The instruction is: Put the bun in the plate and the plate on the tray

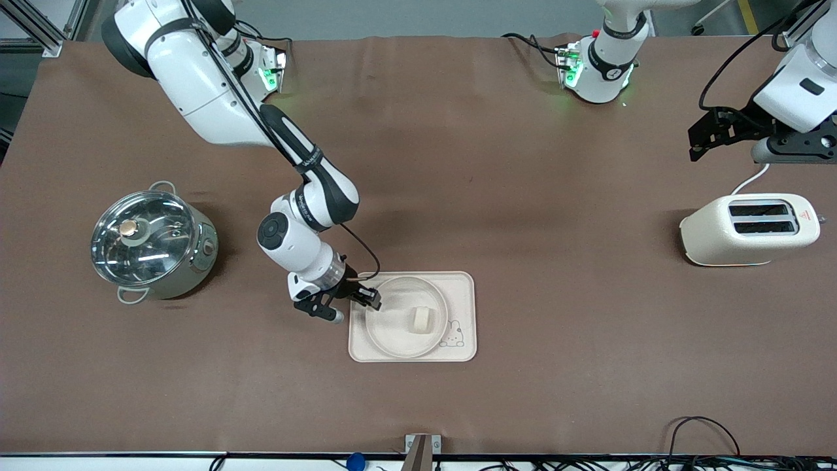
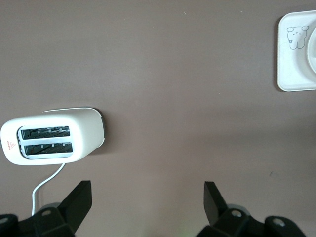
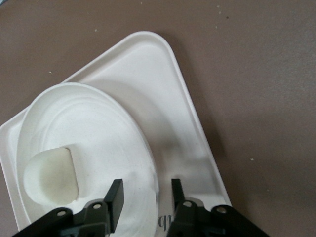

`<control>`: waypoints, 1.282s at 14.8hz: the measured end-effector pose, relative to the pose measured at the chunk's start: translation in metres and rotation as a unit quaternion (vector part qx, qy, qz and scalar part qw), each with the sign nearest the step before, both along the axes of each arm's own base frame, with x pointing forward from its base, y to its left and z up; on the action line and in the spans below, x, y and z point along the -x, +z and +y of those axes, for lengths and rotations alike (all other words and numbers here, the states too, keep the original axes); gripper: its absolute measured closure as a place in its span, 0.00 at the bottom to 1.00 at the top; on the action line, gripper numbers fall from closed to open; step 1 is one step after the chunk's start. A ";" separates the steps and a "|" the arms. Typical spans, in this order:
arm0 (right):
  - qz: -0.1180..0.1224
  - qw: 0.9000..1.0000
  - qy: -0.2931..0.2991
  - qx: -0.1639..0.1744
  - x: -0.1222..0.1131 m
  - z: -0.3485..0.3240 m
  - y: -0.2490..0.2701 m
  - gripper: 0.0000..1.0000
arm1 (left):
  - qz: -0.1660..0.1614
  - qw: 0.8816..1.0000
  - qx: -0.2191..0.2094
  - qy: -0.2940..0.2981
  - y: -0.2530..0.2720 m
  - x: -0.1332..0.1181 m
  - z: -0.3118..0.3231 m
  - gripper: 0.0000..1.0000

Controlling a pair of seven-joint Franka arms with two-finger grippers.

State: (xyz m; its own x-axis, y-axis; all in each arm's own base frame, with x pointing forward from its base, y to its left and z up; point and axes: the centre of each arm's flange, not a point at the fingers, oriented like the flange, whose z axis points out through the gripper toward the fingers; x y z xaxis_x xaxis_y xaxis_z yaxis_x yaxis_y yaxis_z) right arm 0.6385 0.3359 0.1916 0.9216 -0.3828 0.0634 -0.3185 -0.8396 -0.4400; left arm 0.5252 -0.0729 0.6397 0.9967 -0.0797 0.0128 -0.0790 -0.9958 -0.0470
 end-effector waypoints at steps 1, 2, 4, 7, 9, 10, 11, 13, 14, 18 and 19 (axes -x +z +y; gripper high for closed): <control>0.002 1.000 0.001 0.001 -0.001 0.000 0.003 0.52 | 0.000 1.000 0.000 0.000 0.000 0.000 0.000 0.00; 0.005 1.000 0.003 0.002 -0.001 0.000 0.007 0.48 | 0.000 1.000 0.000 0.000 0.000 0.000 0.000 0.00; 0.010 1.000 0.004 0.005 -0.004 -0.005 0.019 0.33 | -0.001 1.000 0.000 0.000 0.001 0.000 0.000 0.00; 0.026 1.000 0.002 0.011 -0.015 -0.027 0.051 0.19 | -0.003 1.000 0.000 0.000 0.003 0.000 0.000 0.00; 0.032 0.999 0.002 0.013 -0.020 -0.042 0.086 0.00 | -0.002 1.000 0.000 0.000 0.002 -0.001 0.000 0.00; 0.035 0.999 0.003 0.016 -0.020 -0.048 0.106 0.00 | -0.001 1.000 0.000 0.000 0.001 -0.001 0.000 0.00; 0.038 0.999 0.004 0.020 -0.021 -0.057 0.128 0.00 | -0.001 1.000 0.000 0.000 0.000 -0.002 0.000 0.00; 0.051 0.998 0.005 0.034 -0.020 -0.087 0.182 0.00 | 0.001 1.000 0.001 0.000 -0.001 -0.003 0.000 0.00; 0.058 0.997 0.005 0.050 -0.017 -0.110 0.213 0.00 | 0.001 1.000 0.001 0.000 -0.001 -0.003 0.000 0.00; 0.058 0.991 0.032 0.118 0.014 -0.211 0.330 0.00 | 0.001 1.000 0.001 0.000 -0.002 -0.004 0.000 0.00; 0.055 0.990 0.040 0.127 0.024 -0.234 0.353 0.00 | 0.001 1.000 0.001 0.000 -0.002 -0.004 0.000 0.00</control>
